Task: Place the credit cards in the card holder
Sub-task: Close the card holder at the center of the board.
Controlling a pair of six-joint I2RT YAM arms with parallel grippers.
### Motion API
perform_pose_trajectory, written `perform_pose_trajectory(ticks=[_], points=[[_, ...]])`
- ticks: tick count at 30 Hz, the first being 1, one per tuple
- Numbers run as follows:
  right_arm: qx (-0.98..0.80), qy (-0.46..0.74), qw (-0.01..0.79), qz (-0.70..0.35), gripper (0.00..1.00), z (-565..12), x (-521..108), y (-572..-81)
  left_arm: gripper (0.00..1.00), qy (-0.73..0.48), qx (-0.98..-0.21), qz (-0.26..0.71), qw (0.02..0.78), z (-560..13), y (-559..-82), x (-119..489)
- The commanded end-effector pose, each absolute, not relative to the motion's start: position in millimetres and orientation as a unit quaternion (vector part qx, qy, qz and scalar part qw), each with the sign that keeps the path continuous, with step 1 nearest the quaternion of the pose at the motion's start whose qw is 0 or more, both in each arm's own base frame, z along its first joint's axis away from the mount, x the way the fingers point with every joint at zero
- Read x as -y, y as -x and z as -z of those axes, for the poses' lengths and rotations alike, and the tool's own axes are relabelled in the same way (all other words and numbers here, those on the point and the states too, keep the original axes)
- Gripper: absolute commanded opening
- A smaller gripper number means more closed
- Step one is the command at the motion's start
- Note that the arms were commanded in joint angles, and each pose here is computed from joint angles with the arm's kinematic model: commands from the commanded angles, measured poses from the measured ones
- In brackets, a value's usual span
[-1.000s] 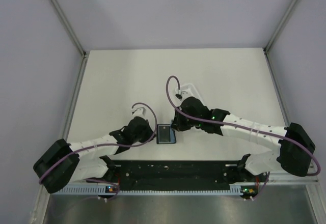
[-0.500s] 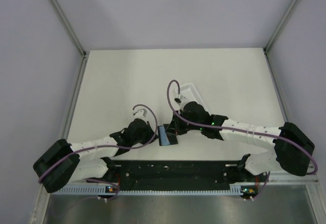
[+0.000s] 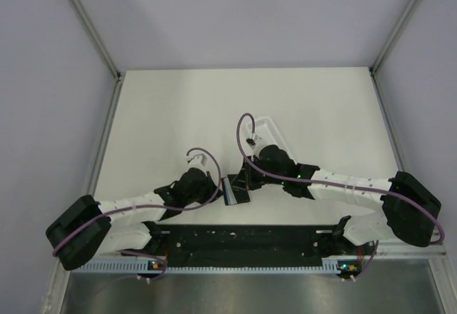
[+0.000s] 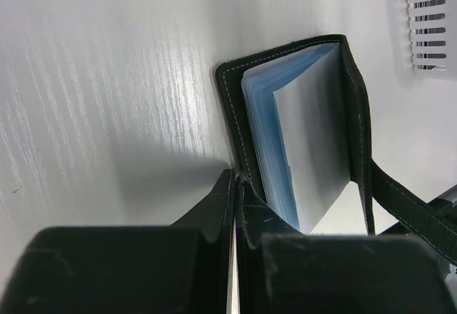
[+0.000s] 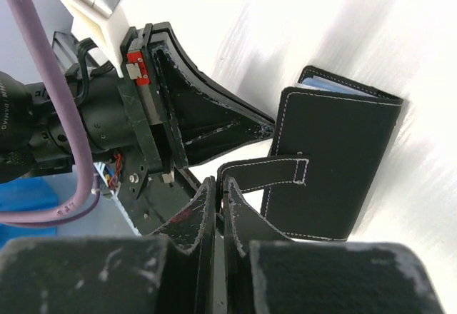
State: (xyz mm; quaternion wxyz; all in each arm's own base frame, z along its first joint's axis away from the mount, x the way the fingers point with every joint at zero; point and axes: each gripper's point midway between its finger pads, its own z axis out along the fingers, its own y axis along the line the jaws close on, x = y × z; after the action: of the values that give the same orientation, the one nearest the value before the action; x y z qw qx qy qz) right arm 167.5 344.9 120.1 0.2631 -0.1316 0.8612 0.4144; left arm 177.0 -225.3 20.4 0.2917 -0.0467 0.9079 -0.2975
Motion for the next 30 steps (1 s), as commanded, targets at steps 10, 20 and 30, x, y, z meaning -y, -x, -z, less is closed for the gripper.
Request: perform_pose_trajectory(ticks=[10, 20, 30], points=[[-0.848, 0.117, 0.267, -0.443, 0.00, -113.4, -355.6, -172.5, 0.00, 0.058, -0.920, 0.264, 0.283, -12.8, -162.9, 203.3], [-0.852, 0.118, 0.239, -0.451, 0.00, -88.0, -367.9, -171.4, 0.00, 0.068, -0.917, 0.250, 0.303, -30.4, -165.3, 192.0], [-0.861, 0.123, 0.216, -0.443, 0.00, -63.1, -374.0, -169.6, 0.00, 0.073, -0.913, 0.243, 0.319, -40.2, -166.7, 183.9]])
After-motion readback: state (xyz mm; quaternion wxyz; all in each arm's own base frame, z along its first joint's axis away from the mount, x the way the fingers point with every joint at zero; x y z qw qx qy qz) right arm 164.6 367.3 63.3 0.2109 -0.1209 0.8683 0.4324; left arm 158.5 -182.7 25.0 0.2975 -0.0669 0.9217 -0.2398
